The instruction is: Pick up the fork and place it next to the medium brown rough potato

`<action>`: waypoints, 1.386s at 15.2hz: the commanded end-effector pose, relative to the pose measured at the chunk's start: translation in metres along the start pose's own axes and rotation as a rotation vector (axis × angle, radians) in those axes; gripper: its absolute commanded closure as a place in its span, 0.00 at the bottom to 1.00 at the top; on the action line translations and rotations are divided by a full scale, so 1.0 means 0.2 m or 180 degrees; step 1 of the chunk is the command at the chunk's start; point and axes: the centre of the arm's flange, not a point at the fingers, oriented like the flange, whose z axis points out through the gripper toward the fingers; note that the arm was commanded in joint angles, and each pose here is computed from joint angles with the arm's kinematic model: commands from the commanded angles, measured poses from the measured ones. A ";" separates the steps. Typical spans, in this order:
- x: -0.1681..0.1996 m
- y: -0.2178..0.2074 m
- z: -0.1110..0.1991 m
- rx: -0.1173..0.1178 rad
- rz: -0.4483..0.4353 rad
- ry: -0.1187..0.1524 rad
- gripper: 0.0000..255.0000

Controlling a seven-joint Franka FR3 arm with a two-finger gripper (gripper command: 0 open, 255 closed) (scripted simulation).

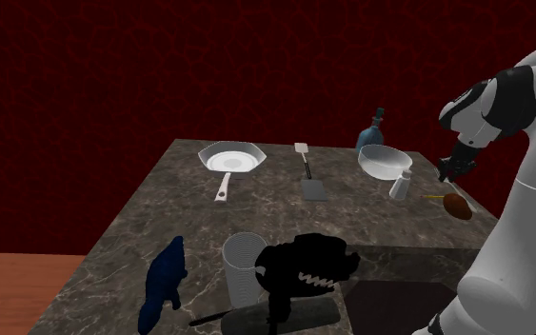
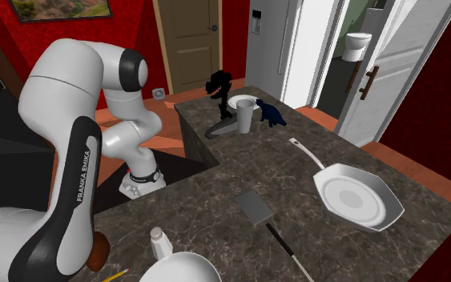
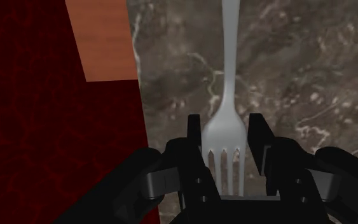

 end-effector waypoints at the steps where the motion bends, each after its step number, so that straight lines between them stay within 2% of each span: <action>1: 0.00 0.01 0.02 0.0000 0.0002 0.0000 1.00; 7: 0.00 0.01 0.02 0.0000 0.0002 0.0000 1.00; 8: 0.00 0.01 0.02 0.0000 0.0002 0.0000 0.00; 13: 0.00 0.01 0.02 0.0000 0.0002 0.0000 0.00; 17: 0.00 0.01 -0.23 0.0000 0.0002 0.0000 0.00; 21: 0.00 0.01 -0.23 0.0000 0.0002 0.0000 0.00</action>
